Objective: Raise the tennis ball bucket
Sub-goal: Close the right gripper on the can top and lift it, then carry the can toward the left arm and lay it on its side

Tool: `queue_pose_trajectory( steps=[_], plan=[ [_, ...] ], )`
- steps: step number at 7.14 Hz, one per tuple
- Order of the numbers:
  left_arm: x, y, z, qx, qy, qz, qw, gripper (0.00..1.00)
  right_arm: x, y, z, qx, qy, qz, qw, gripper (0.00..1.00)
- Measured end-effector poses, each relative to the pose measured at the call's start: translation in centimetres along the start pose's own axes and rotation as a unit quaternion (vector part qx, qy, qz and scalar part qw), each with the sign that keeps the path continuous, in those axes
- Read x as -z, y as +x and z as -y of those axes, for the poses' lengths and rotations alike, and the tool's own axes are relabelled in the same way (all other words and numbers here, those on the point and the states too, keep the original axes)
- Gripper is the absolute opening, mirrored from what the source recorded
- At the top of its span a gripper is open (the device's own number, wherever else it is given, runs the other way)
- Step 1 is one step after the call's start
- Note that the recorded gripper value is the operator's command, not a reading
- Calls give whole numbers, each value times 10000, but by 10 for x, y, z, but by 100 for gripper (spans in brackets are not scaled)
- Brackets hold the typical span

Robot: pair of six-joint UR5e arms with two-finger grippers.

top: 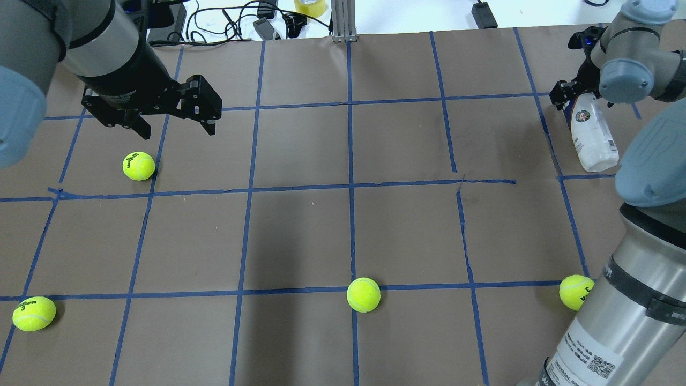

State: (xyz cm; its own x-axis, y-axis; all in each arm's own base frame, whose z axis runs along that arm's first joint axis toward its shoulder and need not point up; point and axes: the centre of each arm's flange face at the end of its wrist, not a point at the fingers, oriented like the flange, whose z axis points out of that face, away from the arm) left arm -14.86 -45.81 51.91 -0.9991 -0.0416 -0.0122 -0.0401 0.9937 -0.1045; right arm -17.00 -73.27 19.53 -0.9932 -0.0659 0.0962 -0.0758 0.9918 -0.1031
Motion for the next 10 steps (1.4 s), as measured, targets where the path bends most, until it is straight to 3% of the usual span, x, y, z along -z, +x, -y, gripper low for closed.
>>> queue_pose_trajectory(
  steps=[1,2,3,5,7,9,10],
  plan=[
    [0,0,0,-2,0,0,10000,100,16,-7,3,62,82,-31,9999,49],
    [0,0,0,-3,0,0,10000,100,27,-18,7,166,154,-31,9997,36],
    [0,0,0,-2,0,0,10000,100,37,-33,11,276,230,-29,9994,34],
    [0,0,0,-1,0,0,10000,100,69,-80,22,611,419,-57,9972,18],
    [0,0,0,-3,-2,0,10000,100,94,-154,28,1224,413,82,9916,18],
    [0,0,0,-1,-2,0,10000,100,115,-238,32,2296,569,244,9713,20],
    [0,0,0,-1,-1,0,10000,100,119,-269,32,2866,754,450,9540,17]
  ],
)
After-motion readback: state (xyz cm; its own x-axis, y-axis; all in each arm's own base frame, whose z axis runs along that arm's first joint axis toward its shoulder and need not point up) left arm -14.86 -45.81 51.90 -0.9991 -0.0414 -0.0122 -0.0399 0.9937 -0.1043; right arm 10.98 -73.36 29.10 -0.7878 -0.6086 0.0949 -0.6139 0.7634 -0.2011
